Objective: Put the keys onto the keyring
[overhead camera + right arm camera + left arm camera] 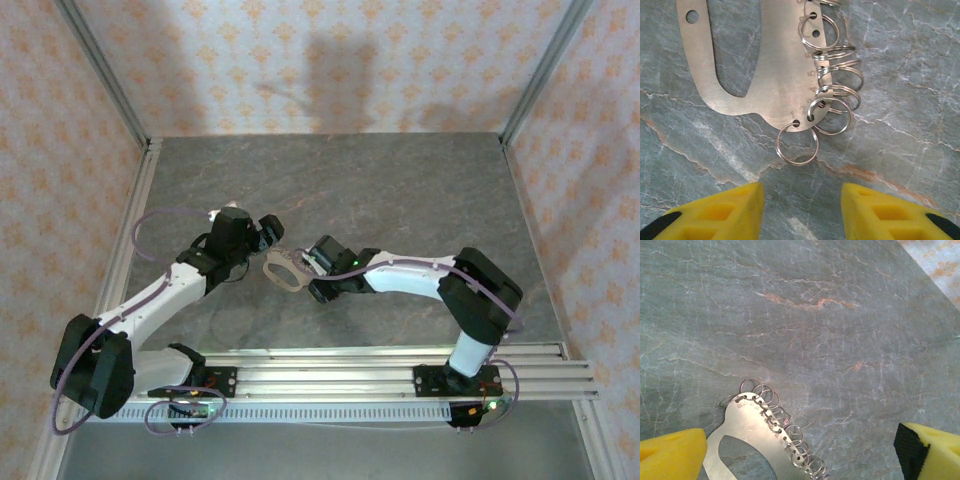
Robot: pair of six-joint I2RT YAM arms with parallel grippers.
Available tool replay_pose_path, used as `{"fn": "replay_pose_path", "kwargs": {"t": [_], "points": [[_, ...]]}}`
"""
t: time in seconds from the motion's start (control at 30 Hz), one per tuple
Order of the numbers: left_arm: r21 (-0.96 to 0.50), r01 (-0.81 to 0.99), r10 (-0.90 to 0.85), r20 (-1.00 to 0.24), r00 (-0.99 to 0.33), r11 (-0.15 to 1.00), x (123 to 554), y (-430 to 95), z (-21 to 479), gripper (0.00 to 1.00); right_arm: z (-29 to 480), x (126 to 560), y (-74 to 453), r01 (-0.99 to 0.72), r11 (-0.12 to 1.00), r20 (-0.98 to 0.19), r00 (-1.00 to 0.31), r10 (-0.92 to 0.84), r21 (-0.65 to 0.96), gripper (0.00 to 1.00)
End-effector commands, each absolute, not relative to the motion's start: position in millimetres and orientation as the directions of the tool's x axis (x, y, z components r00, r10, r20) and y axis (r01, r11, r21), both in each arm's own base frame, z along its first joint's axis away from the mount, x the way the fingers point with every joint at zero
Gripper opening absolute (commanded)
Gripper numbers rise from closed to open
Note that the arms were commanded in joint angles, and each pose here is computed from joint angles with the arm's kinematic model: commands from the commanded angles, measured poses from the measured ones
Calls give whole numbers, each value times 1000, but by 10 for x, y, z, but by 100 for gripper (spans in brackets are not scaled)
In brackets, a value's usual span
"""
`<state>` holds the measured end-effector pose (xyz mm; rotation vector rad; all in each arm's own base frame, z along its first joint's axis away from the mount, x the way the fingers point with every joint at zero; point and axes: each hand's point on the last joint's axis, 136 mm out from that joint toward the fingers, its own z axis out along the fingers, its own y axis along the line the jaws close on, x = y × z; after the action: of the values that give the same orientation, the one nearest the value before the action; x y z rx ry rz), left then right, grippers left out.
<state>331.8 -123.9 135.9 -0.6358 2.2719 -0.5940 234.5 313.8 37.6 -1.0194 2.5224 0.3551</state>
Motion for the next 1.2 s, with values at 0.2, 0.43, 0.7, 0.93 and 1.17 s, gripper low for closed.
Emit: {"fn": "replay_pose_path", "kwargs": {"t": [0.2,0.43,0.7,0.93,1.17], "points": [[-567,-254,-578,-513,-635,783,3291,-1199,1476,98,351,2446,3237,-725,687,-468,-624,-626,49,43],[-568,-257,-579,-511,-635,782,3286,-1197,1466,98,332,2517,3285,-724,689,-477,-616,-627,30,40],[-570,-260,-582,-505,-637,779,3292,-1205,1434,98,336,2565,3330,-727,686,-483,-609,-629,23,39],[-571,-260,-583,-504,-638,779,3294,-1209,1418,98,274,2554,3333,-730,683,-469,-611,-637,24,35],[-576,-261,-587,-500,-637,775,3297,-1216,1404,98,290,2589,3341,-725,688,-478,-609,-632,14,28]]}}
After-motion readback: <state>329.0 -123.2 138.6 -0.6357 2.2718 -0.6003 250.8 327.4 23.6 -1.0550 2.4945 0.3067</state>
